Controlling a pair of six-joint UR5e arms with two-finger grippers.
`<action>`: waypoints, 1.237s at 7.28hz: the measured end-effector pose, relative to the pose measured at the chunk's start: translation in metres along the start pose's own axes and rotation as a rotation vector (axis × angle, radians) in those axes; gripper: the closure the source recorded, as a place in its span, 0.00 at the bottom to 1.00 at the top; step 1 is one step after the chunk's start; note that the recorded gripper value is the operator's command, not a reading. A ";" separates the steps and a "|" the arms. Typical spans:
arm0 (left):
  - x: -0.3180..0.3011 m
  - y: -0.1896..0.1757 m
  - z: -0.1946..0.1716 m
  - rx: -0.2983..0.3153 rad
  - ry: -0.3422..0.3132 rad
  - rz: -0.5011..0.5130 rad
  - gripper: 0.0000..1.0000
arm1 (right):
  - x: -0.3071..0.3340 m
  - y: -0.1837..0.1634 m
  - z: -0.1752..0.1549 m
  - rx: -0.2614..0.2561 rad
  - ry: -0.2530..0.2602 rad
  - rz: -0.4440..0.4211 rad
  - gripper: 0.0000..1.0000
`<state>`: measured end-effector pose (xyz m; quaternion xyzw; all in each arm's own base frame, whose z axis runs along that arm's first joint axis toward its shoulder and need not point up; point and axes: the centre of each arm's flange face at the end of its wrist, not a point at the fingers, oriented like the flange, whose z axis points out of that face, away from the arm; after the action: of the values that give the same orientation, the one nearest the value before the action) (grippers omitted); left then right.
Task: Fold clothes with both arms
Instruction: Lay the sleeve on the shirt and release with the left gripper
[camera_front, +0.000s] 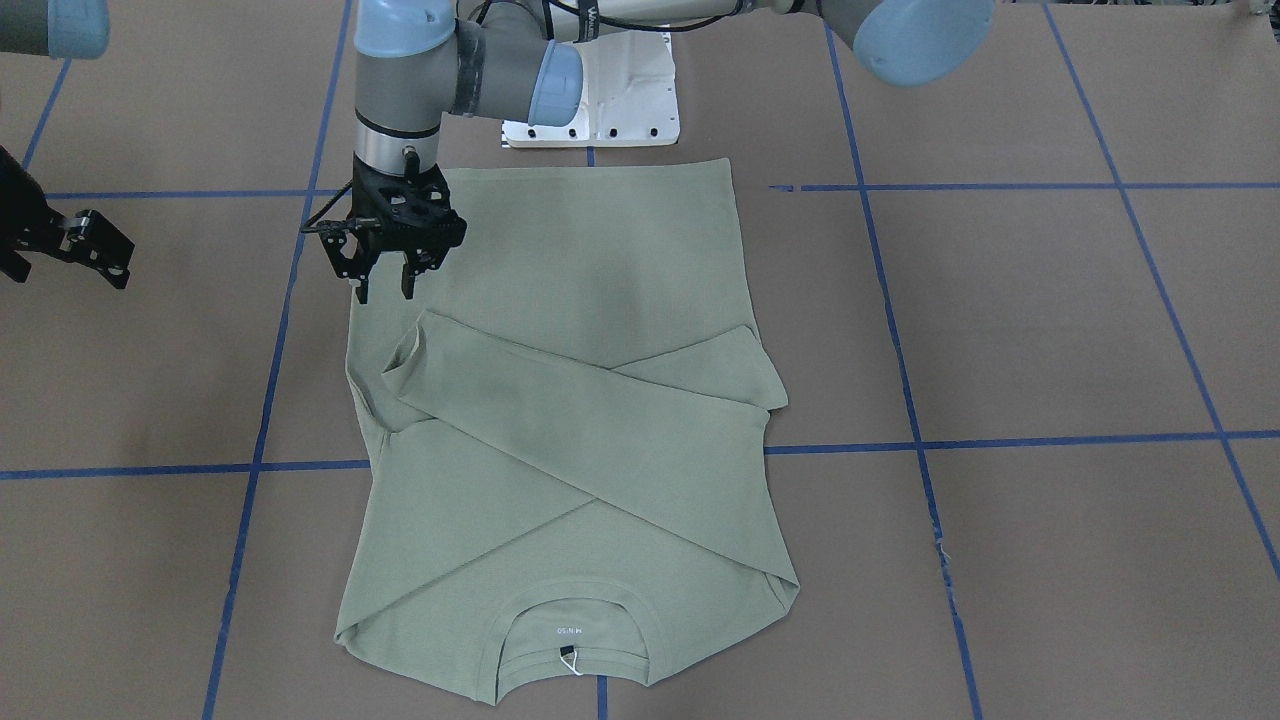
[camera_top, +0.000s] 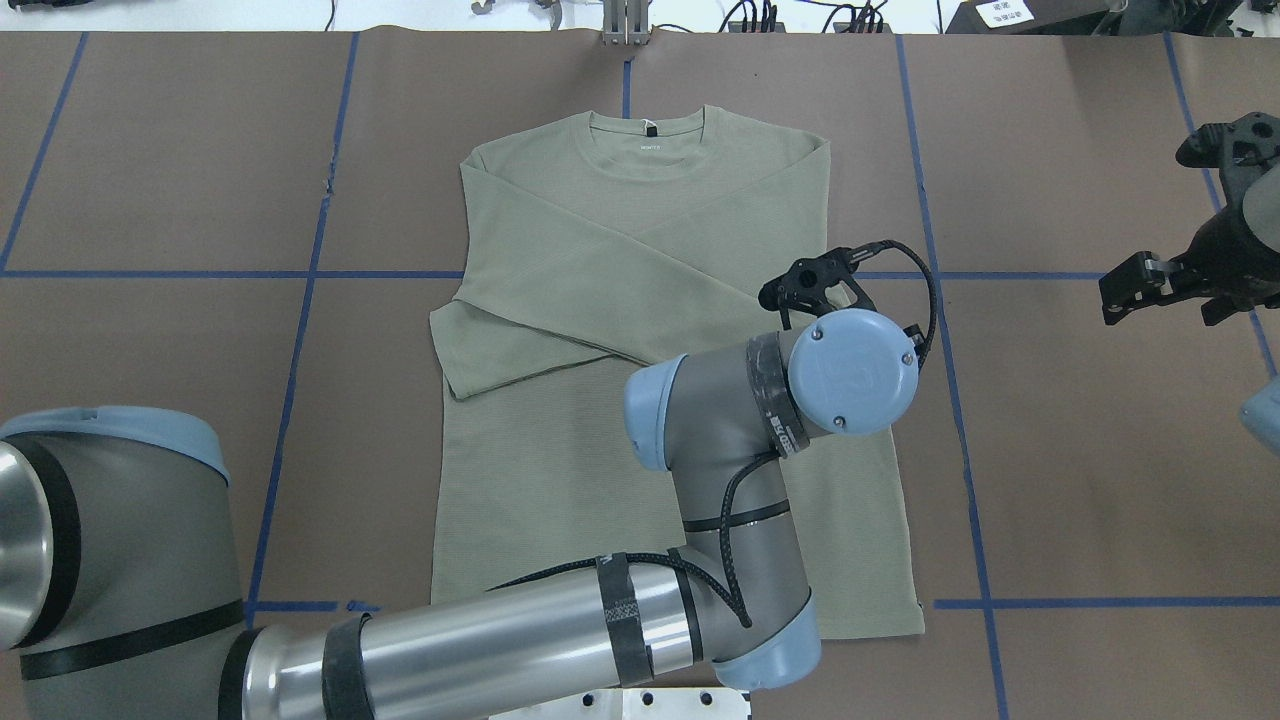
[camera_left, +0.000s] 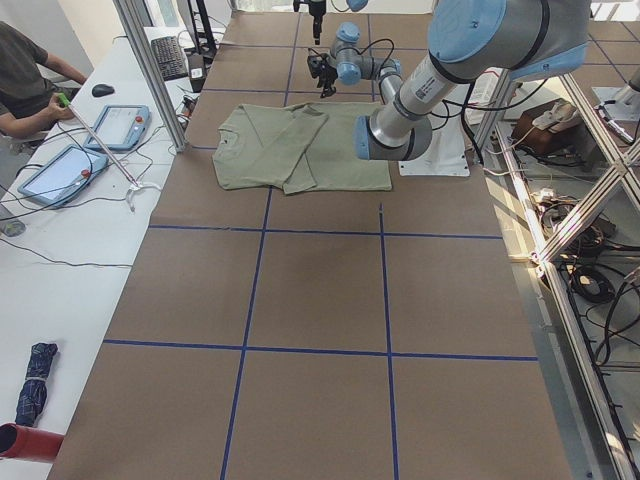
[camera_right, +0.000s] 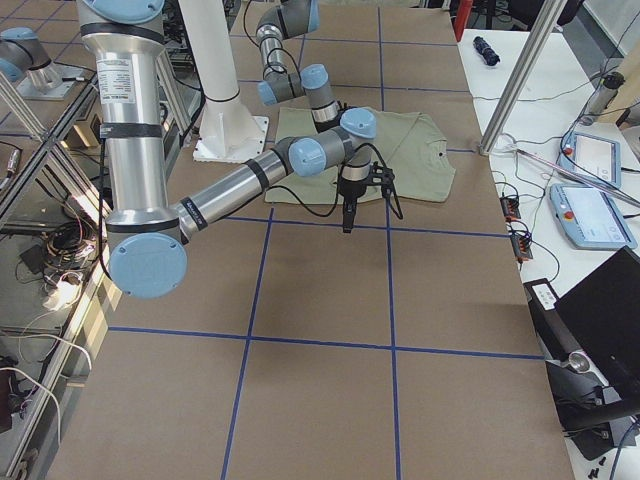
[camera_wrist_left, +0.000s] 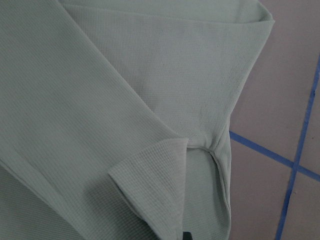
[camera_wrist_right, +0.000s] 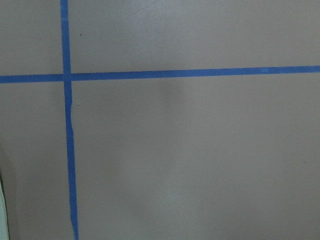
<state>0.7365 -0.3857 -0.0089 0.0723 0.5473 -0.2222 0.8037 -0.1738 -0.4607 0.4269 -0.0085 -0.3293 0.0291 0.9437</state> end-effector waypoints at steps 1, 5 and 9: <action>-0.010 0.003 0.004 0.013 0.018 0.032 0.00 | -0.002 -0.002 0.000 0.001 -0.001 0.000 0.00; -0.075 -0.057 -0.021 -0.001 -0.005 0.145 0.01 | -0.019 0.000 -0.007 0.037 -0.040 0.002 0.00; -0.209 -0.159 -0.105 -0.039 -0.129 0.369 0.01 | -0.124 0.078 0.021 0.040 -0.131 0.083 0.00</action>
<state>0.5149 -0.4319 0.1611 0.1416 0.4763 -0.0648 0.8654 -0.2877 -0.3907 0.3637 -0.0013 -0.3890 0.0751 0.9182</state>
